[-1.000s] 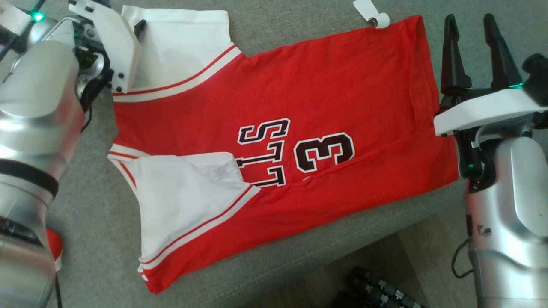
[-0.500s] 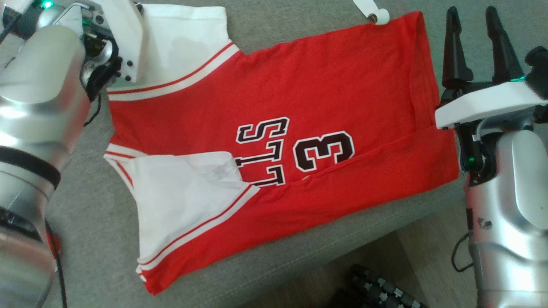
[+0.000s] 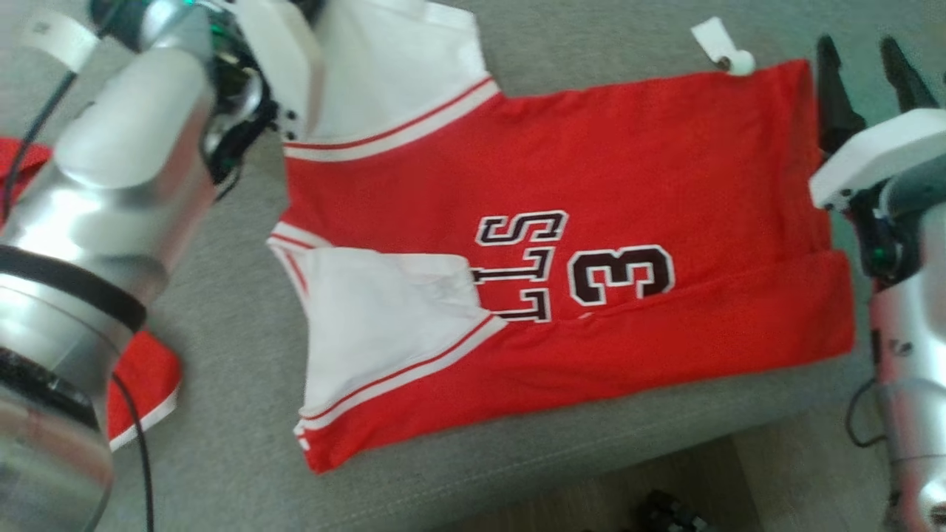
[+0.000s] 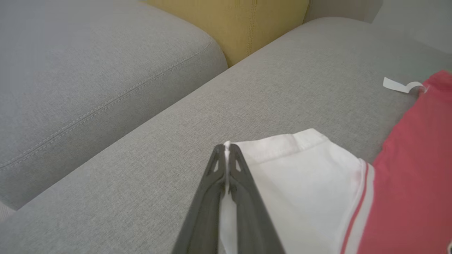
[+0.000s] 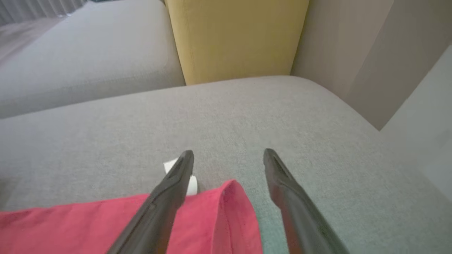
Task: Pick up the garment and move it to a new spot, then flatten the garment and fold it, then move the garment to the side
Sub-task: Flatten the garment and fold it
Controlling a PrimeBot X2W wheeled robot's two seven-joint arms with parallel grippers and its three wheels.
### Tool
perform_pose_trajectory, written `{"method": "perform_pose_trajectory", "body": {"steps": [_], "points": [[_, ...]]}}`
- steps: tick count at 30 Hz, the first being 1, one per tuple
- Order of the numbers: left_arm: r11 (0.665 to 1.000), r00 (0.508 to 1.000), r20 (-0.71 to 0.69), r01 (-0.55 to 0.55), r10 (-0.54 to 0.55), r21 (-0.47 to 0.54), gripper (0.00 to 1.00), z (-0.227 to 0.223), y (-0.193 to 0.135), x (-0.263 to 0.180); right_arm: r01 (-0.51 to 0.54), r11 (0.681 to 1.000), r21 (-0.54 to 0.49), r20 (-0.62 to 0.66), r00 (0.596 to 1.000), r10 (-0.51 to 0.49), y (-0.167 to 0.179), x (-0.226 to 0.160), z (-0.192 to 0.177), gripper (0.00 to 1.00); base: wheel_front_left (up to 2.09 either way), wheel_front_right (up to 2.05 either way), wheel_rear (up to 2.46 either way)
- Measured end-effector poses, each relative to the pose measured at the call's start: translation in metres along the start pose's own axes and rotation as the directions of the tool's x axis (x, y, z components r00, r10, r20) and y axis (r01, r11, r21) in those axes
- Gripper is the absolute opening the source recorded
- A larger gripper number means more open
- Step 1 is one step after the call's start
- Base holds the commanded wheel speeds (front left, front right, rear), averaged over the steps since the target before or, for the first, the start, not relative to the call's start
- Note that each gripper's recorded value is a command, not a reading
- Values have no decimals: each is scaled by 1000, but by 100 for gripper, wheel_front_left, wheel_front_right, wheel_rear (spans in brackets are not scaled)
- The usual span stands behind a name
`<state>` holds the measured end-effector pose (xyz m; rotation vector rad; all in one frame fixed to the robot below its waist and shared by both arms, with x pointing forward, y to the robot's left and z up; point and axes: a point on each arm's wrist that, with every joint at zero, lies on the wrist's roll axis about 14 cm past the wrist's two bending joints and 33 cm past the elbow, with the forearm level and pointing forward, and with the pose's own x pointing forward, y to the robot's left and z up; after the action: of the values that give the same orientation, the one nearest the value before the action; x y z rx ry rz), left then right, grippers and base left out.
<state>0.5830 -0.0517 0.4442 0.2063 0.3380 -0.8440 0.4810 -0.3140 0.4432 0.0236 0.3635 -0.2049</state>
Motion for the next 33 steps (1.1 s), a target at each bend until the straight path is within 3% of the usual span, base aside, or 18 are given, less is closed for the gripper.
{"method": "perform_pose_trajectory", "body": {"steps": [7, 13, 26, 27, 28, 29, 33], "points": [[1000, 1000, 22, 6, -6, -1, 0, 2, 0, -13, -2, 999, -44, -188, 982, -6, -4, 17, -42, 100, 0, 0, 0], [1000, 1000, 9, 17, -17, -6, 0, -8, -1, -11, 4, 996, -94, -267, 963, -29, -9, 27, -58, 100, 0, 0, 0], [999, 999, 9, 42, -42, -22, 0, -14, -7, -4, 13, 990, -140, -313, 948, -57, -14, 39, -65, 100, 0, 0, 0], [999, 999, 9, 42, -41, -22, 0, -14, -7, -4, 11, 990, -143, -314, 948, -56, -14, 39, -66, 92, 0, 0, 0], [999, 999, 8, 39, -38, -22, 0, -14, -6, -4, 10, 990, -143, -314, 948, -55, -13, 40, -66, 37, 0, 0, 0], [999, 999, 7, 32, -32, -21, 0, -14, -4, -5, 9, 990, -144, -313, 948, -54, -13, 40, -65, 0, 0, 0, 0], [1000, 1000, 9, -4, 5, -21, 0, -14, 6, -8, 9, 991, -134, -267, 963, -45, -11, 41, -57, 0, 0, 0, 0]]}}
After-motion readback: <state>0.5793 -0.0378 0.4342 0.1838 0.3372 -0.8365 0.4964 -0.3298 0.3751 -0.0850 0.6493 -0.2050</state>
